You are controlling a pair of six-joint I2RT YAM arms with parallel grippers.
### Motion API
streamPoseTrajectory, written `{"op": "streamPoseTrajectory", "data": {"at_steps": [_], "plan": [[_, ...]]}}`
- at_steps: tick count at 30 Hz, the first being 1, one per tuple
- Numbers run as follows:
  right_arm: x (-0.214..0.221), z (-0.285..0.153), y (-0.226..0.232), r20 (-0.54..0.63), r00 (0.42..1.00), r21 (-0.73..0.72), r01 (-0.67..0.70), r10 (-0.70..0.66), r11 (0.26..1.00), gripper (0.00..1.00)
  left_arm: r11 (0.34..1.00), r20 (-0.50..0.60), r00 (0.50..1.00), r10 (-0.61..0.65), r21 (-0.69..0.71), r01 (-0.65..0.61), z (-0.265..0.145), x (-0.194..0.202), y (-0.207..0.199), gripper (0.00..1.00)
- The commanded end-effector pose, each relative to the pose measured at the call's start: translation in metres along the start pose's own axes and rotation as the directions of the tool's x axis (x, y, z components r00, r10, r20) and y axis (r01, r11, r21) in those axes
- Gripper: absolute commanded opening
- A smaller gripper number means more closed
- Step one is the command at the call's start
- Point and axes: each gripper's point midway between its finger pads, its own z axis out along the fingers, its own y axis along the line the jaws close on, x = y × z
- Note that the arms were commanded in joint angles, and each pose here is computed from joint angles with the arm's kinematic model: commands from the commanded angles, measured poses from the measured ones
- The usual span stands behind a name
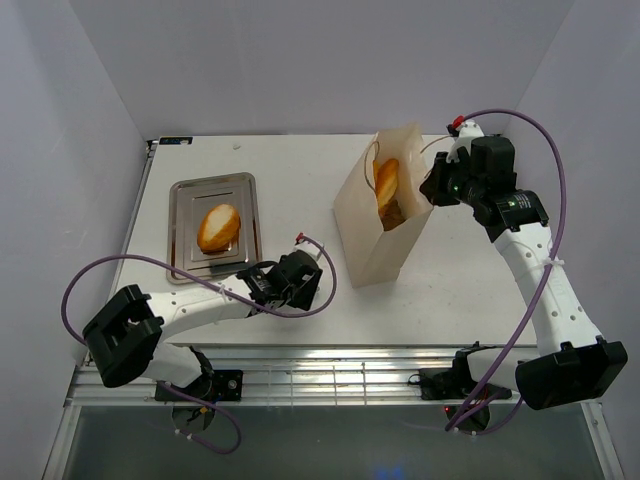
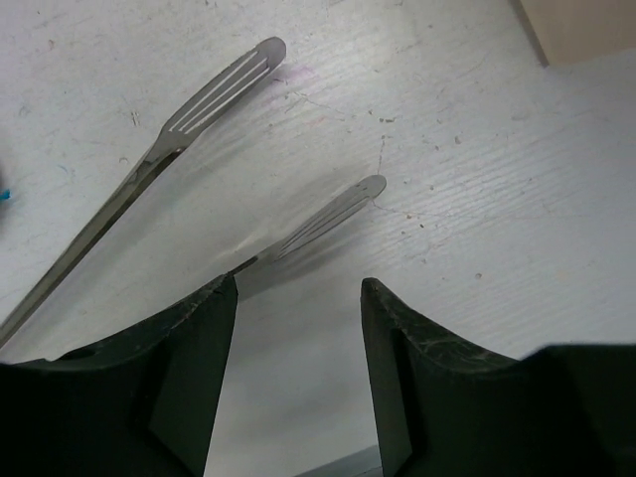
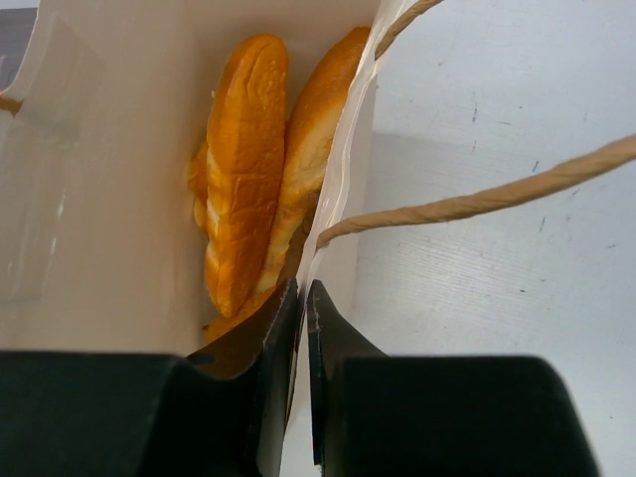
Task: Place the fake bread into the paper bag
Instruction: Adjust the clamp at the center of the board.
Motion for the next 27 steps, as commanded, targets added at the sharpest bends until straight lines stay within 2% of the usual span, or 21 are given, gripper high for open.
{"op": "streamPoseTrajectory", "data": {"at_steps": [1,10,17,21,22,27], "plan": [[-0.024,-0.014,0.014,0.078,0.996,-0.063,0.038,-0.033,0.997,0.14,0.999,0.073,0.997,0.021,0.032,-0.024,0.003,-0.014,-0.002,0.64],[-0.018,-0.010,0.018,0.068,0.997,-0.096,0.035,-0.029,0.995,0.15,0.995,0.063,0.994,0.092,0.019,-0.094,0.019,-0.011,0.005,0.64],[-0.014,-0.007,0.018,0.061,0.998,-0.100,0.029,-0.023,0.995,0.15,0.998,0.033,0.998,0.060,0.018,-0.060,0.035,-0.008,0.008,0.60],[-0.015,-0.008,0.019,0.068,0.997,-0.102,0.030,-0.023,0.994,0.18,1.000,0.023,1.000,0.016,-0.015,-0.016,0.044,-0.009,0.014,0.44],[-0.015,-0.009,0.019,0.068,0.997,-0.104,0.029,-0.022,0.994,0.18,1.000,0.031,1.000,0.007,-0.017,-0.006,0.045,-0.014,0.013,0.34],[-0.017,-0.011,0.020,0.076,0.997,-0.108,0.029,-0.020,0.994,0.18,0.999,0.025,0.999,-0.036,-0.020,0.037,0.059,-0.030,0.009,0.21]]}}
